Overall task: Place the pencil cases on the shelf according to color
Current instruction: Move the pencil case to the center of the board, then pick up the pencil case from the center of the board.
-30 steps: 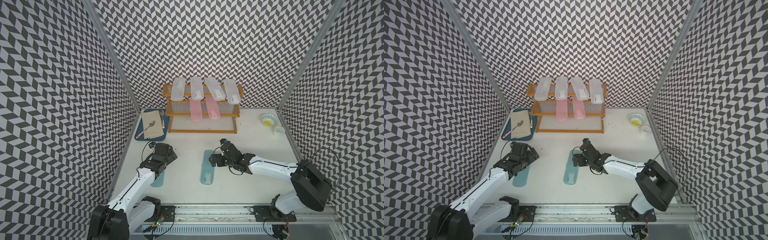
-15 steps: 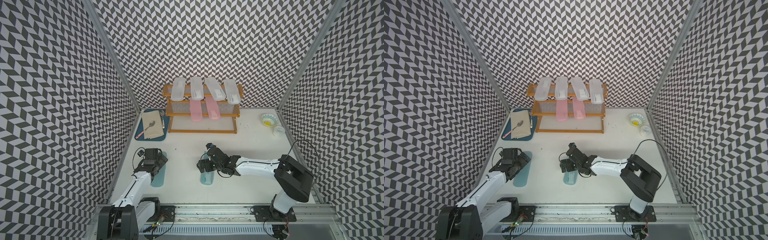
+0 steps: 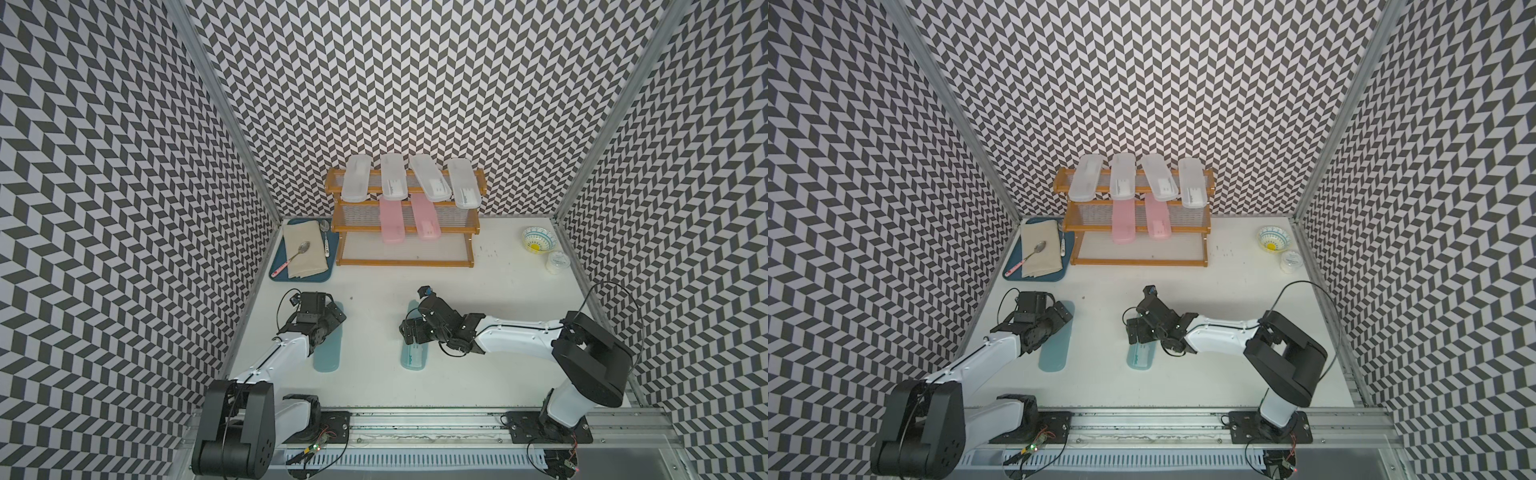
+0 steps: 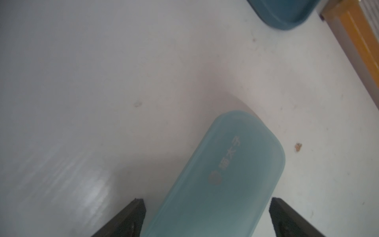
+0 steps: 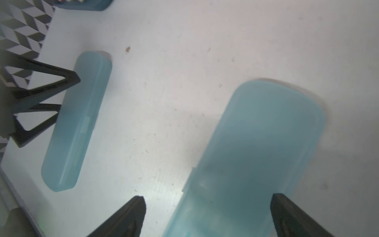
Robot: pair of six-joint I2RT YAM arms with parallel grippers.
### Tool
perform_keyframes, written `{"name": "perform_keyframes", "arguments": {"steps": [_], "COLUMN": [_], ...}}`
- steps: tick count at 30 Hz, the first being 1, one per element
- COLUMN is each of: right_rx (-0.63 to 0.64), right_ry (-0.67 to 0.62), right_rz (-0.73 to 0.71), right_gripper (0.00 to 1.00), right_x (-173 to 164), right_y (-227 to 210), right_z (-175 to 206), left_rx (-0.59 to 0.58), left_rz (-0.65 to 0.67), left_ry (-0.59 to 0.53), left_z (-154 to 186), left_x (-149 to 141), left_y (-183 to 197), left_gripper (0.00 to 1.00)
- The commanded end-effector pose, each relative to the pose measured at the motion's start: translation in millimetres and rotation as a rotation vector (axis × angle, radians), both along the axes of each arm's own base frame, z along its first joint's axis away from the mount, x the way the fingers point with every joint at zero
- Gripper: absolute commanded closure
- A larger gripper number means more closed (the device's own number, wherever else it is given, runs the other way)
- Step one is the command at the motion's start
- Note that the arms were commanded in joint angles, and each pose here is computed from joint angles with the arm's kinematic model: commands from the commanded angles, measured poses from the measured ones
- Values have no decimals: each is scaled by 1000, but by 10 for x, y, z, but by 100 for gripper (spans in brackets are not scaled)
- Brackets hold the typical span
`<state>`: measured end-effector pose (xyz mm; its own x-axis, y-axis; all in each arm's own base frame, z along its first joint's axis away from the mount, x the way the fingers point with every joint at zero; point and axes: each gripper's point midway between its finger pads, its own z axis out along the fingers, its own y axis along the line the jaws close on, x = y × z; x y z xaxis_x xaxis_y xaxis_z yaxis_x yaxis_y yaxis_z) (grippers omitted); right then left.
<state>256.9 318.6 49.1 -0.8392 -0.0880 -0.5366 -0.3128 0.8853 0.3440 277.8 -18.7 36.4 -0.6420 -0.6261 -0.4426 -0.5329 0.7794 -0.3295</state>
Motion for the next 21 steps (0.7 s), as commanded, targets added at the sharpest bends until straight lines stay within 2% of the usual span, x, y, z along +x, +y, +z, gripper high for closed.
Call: {"name": "perform_keyframes", "arguments": {"steps": [1,6,9,12,15,21], "right_rx": [-106,-141,-132,-87,-3,-32], "right_ry": [47,45,32,24,67,133], "right_rz": [-75,-159,-173,-130,-38,-15], "right_gripper": [0,0,0,0,0,0], "right_x": [-63,10,58,71,4,-168], "right_y": [-445,-893,-1014,-893,-595,-214], "right_z": [-247,-273,-188,-16,83,40], "left_rx": [-19,-58,-70,-68,-49,-23], "left_rz": [-57,-93,-104,-116,-125,-138], "left_ry": [98,122,110,96,93,97], "left_z": [-182,-281,-269,-242,-228,-246], "left_x": [-180,-229,-225,-193,-158,-112], "left_y": [-223,-448,-522,-541,-532,-523], "left_gripper": [0,0,0,0,0,0]}}
